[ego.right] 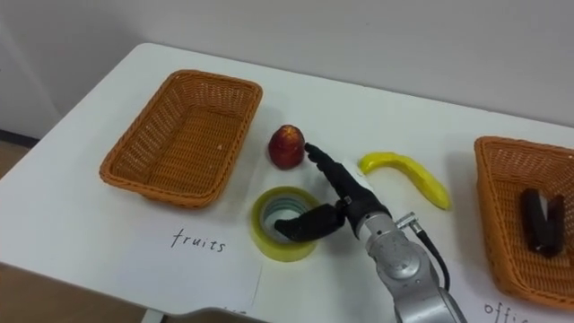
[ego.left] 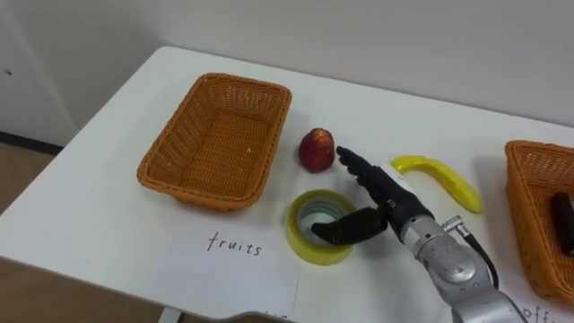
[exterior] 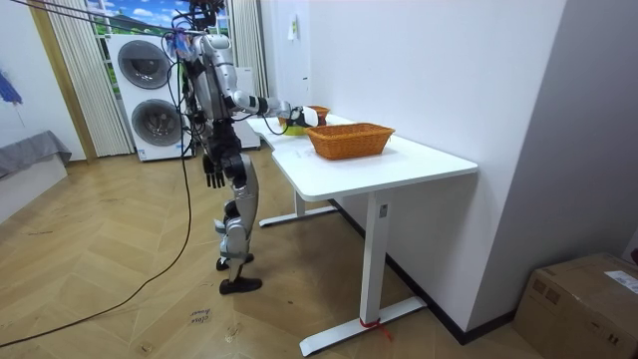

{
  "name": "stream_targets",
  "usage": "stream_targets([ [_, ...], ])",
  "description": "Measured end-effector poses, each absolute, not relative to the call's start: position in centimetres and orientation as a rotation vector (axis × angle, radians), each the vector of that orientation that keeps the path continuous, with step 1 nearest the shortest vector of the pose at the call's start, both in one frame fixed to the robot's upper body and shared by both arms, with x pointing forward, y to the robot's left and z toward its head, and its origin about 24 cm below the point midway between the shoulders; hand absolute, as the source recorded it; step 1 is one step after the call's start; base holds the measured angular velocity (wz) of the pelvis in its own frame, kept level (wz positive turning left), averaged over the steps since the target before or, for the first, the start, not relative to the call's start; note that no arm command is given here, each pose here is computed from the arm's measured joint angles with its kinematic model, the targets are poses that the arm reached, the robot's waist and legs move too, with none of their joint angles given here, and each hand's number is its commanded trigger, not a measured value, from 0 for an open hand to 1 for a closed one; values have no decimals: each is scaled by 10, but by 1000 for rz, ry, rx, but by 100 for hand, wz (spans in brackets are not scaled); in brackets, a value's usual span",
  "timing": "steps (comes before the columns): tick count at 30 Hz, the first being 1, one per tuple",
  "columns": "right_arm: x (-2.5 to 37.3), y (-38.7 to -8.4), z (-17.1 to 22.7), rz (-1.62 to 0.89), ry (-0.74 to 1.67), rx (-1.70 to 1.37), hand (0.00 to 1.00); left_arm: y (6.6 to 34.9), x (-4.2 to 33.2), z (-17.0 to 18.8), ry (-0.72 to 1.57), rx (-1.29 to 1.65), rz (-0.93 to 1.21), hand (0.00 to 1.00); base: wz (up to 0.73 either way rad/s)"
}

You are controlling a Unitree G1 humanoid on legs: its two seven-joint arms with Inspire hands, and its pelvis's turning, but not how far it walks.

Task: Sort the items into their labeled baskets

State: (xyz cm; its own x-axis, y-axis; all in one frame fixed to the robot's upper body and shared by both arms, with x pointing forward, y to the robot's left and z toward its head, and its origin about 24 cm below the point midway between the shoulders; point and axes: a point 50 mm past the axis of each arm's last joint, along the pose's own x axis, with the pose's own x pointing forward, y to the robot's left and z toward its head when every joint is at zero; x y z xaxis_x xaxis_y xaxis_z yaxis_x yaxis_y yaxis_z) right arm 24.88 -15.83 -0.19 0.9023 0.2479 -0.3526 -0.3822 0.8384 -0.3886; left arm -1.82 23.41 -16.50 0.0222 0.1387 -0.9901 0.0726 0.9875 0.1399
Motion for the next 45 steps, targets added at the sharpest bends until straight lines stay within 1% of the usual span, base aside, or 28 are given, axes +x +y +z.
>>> stream_targets([
  [9, 254, -161, 4, 387, 299, -562, 0, 236, -20, -165, 1566, 153, 67, 0, 0],
  [16, 255, -159, 15, 452, 294, -672, 0, 241, -16, -163, 1552, 121, 89, 0, -3],
  [26, 254, -167, 19, 502, 350, -741, 0, 241, -11, -163, 1539, 106, 85, 0, 0],
  [40, 253, -169, 23, 556, 390, -795, 0, 244, -8, -163, 1515, 120, 115, 0, 0],
  [41, 253, -169, 23, 559, 394, -792, 4, 245, -8, -162, 1511, 119, 121, 0, 0],
  [42, 252, -170, 23, 559, 398, -791, 24, 245, -8, -162, 1510, 121, 124, 0, 0],
  [43, 252, -170, 23, 560, 399, -791, 41, 245, -8, -162, 1510, 121, 126, 0, 0],
  [44, 252, -171, 23, 564, 402, -788, 47, 246, -8, -162, 1508, 118, 133, 0, 0],
  [45, 252, -171, 23, 566, 404, -787, 47, 246, -8, -162, 1508, 119, 133, 0, 0],
])
